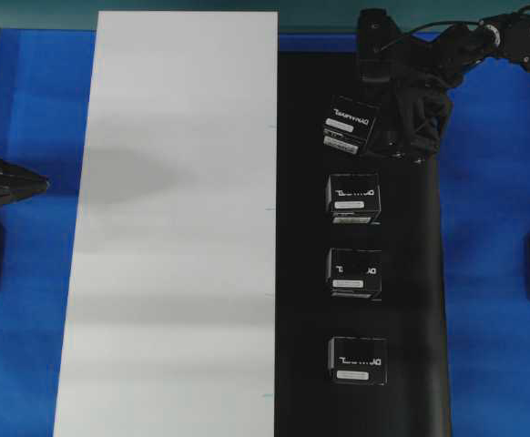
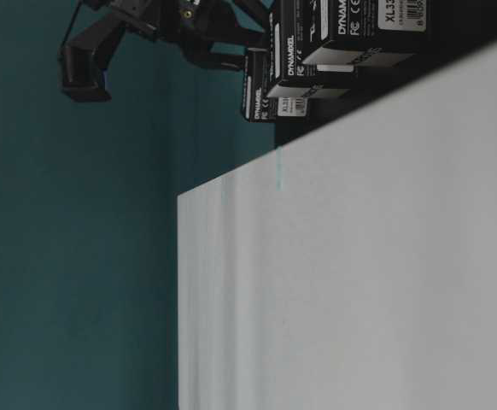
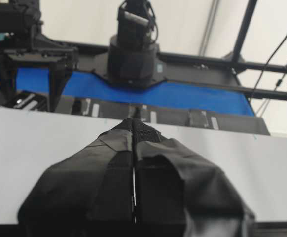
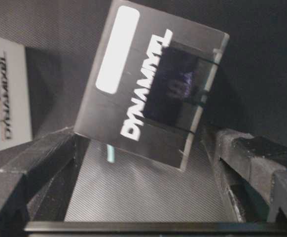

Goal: Place the box from the black base onto the white base.
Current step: 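Lower the open right gripper around the top box and close it, then lift the box and carry it left toward the white board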

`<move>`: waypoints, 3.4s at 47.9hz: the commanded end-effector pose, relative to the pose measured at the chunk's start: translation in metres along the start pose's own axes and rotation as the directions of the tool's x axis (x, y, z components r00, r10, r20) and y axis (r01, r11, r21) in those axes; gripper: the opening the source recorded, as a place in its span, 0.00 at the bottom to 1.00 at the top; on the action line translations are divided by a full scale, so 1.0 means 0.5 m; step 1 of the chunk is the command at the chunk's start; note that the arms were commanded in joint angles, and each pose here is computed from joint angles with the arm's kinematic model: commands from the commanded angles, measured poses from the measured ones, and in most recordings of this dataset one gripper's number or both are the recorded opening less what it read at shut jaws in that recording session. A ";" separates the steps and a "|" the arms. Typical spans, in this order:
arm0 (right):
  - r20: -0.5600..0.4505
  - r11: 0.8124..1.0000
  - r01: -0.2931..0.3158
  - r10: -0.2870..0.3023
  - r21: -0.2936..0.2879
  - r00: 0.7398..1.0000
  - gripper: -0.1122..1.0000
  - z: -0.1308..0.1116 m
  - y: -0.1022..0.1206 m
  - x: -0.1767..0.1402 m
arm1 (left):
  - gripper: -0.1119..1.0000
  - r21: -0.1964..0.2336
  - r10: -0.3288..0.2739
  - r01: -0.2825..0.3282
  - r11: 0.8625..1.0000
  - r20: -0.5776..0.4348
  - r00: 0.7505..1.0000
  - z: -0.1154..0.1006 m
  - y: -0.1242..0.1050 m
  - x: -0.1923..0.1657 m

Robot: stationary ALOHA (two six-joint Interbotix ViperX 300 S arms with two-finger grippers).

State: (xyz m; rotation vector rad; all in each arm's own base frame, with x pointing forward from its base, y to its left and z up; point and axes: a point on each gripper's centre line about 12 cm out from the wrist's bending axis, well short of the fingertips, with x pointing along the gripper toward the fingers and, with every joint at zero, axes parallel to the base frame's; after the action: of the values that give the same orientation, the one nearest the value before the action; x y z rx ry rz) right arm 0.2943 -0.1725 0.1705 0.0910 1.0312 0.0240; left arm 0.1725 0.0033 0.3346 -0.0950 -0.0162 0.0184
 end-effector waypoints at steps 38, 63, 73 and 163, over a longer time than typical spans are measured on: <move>0.058 0.996 0.074 -0.077 0.053 0.995 1.00 0.024 -0.001 0.027 | 0.05 0.002 0.003 -0.003 1.000 0.005 1.000 0.007 0.000 0.005; 0.084 0.990 0.128 -0.133 0.066 0.988 1.00 0.021 -0.006 0.039 | 0.05 0.000 0.004 -0.004 1.000 0.005 1.000 0.007 0.001 0.005; 0.071 0.993 0.106 -0.110 0.057 0.991 0.94 0.017 0.005 0.040 | 0.05 0.000 0.004 -0.004 1.000 0.005 1.000 0.007 0.001 0.005; 0.165 0.994 -0.066 0.080 -0.091 0.983 0.63 0.333 0.050 -0.131 | 0.05 0.000 0.005 -0.005 1.000 -0.018 1.000 0.004 0.001 -0.001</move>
State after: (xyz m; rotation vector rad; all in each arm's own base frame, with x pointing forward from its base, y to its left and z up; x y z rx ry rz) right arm 0.3965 -0.1641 0.3156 0.0540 0.8516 0.1116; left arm 0.1716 0.0036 0.3298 -0.0969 0.0189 0.0221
